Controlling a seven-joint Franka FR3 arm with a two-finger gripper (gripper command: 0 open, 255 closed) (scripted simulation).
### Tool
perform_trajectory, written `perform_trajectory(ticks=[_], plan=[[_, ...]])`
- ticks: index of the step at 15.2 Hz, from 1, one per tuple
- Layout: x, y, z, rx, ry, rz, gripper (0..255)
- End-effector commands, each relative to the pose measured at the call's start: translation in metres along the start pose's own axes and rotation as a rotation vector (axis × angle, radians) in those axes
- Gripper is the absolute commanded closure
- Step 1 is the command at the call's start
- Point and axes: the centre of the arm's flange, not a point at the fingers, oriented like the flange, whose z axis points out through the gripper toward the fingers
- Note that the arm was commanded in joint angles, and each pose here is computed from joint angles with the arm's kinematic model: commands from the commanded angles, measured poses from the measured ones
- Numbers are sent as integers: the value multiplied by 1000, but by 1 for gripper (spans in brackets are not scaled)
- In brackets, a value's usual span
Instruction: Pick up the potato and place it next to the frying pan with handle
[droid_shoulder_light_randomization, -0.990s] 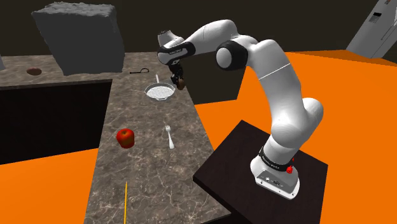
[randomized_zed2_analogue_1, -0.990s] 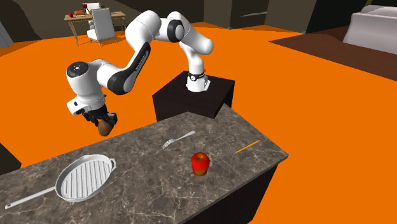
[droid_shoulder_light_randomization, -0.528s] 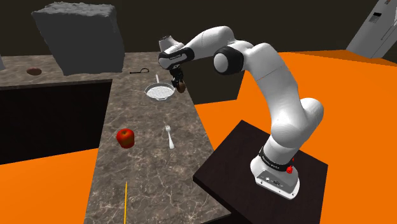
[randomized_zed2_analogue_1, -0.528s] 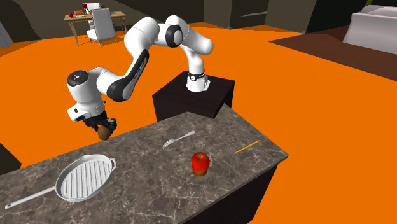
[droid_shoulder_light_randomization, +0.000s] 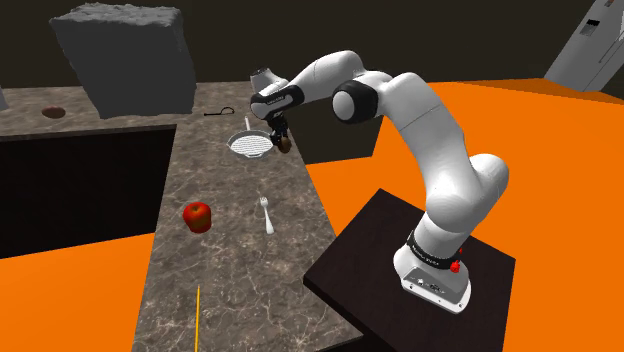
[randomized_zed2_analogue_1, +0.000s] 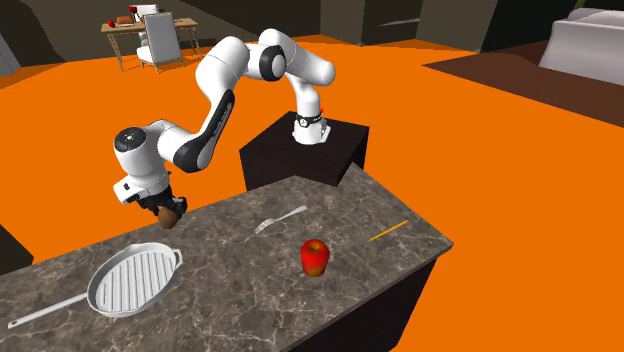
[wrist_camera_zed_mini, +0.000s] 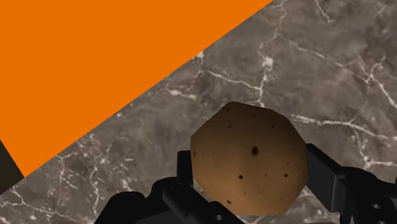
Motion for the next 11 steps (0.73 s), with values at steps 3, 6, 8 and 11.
perform_trajectory(ticks=[3,6,8,11], plan=[[5,-4,20,0,1,0,255],[8,-7,36,0,1,0,255],[11,-9,48,0,1,0,255],[11,-9,48,0,1,0,255]])
